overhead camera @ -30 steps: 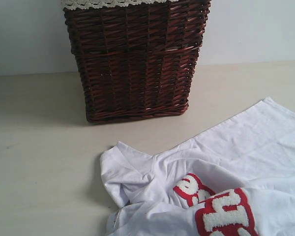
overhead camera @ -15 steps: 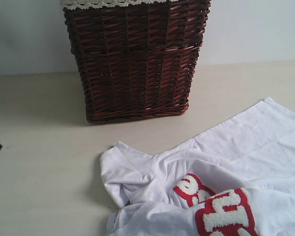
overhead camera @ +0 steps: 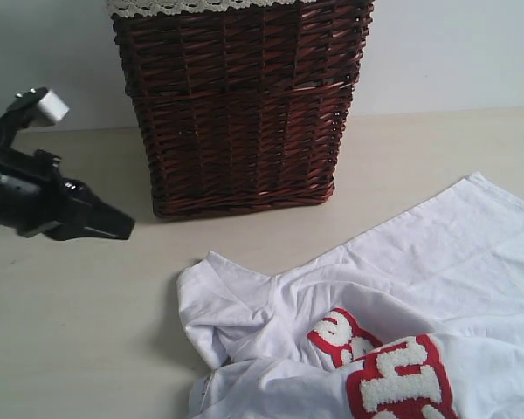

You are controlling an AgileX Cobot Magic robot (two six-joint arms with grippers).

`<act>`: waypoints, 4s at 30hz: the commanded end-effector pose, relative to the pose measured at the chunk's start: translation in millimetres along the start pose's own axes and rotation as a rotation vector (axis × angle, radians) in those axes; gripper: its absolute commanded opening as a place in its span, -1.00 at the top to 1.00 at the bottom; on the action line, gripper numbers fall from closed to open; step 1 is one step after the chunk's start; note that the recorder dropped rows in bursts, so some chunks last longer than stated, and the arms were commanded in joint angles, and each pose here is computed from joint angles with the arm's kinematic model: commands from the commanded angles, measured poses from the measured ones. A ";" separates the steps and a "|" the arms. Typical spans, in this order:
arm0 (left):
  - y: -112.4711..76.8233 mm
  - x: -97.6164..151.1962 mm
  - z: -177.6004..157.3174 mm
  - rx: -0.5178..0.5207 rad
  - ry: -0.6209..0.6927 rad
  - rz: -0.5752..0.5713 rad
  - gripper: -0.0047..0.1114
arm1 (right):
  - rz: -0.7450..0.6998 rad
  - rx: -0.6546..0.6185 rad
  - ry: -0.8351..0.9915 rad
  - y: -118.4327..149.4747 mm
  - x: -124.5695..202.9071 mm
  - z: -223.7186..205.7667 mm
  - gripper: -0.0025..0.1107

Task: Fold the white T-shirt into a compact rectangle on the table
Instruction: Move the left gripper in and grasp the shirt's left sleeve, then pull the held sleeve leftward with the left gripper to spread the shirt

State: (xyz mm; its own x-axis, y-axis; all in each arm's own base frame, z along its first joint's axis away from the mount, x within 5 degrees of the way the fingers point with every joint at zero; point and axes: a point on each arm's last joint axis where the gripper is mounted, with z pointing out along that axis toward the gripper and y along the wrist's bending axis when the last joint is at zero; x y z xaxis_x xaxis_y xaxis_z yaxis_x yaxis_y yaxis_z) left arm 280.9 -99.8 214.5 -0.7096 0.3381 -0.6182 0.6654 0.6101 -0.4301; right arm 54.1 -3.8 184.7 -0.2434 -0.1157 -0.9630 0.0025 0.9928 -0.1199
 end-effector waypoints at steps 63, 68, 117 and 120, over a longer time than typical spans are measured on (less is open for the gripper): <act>-10.8 -54.0 29.7 -0.426 0.049 1.147 0.92 | -0.007 0.006 -0.008 -0.3 0.6 0.0 0.47; -16.2 -73.4 28.1 -0.394 -0.008 1.153 0.92 | -0.007 0.006 -0.008 -0.3 0.6 0.0 0.47; 109.5 14.4 48.7 -0.653 0.238 0.644 0.92 | -0.007 0.006 -0.008 -0.3 0.6 0.0 0.47; 108.3 11.2 36.0 -0.625 0.231 0.694 0.92 | -0.007 0.006 -0.008 -0.3 0.6 0.0 0.47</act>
State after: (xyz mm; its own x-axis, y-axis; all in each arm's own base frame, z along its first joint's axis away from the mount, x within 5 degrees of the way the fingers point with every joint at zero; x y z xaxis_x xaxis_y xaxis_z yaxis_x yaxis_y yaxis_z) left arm 356.3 -60.5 127.2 -0.3296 0.8425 -0.4260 0.7314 0.5132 0.4490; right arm 54.1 -3.8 184.7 -0.2434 -0.1157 -0.9630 0.0025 0.9928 -0.1199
